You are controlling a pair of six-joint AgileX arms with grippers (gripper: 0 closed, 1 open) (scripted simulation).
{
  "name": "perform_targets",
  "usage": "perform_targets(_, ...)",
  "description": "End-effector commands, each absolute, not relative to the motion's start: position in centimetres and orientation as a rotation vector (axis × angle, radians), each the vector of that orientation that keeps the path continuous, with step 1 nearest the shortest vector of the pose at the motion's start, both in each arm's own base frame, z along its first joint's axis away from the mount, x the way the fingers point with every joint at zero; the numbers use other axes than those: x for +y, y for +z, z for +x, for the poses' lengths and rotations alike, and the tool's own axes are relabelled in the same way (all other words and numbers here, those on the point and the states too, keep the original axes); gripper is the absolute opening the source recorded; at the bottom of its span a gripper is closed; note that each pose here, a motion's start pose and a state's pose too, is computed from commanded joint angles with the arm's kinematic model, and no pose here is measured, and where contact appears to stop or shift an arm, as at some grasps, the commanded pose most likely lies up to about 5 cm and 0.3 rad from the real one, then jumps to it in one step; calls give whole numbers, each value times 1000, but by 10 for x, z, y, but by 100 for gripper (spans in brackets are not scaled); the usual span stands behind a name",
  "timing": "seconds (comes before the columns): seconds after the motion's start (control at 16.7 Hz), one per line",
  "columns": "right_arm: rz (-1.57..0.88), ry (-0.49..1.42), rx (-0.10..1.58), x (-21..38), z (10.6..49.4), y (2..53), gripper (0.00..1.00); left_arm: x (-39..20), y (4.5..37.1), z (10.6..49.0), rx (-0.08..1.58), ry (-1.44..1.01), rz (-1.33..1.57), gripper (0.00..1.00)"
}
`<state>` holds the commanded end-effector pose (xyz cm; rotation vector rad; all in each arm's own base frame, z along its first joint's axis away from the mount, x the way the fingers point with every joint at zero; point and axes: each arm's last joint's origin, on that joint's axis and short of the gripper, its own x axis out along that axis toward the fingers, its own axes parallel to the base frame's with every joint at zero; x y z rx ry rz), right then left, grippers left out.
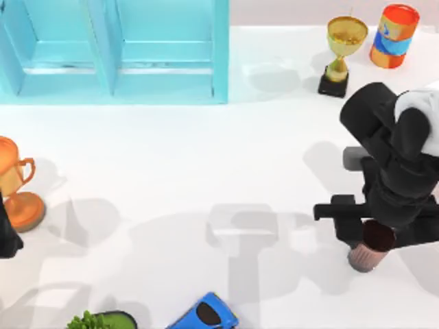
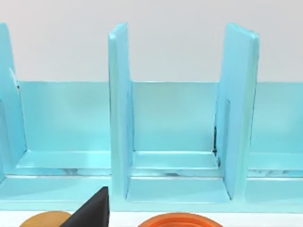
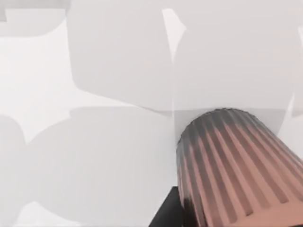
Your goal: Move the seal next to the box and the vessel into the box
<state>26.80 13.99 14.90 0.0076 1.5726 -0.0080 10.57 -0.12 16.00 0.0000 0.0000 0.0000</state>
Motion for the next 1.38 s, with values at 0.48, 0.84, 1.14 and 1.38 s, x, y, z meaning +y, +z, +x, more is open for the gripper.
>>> perform_targets(0.48,7,-13,1585,84,277,204,0,-1,160,106,0,0,0,100)
perform_targets(0.84,10,-9,1572,40,267,249,0,-1,160,106,0,0,0,100)
perform_targets(1.14,2,-19,1572,37,268,248,0,-1,160,106,0,0,0,100)
perform_targets(1.38,-60,-127,1564,-7,271,251,0,-1,160,106,0,0,0,100)
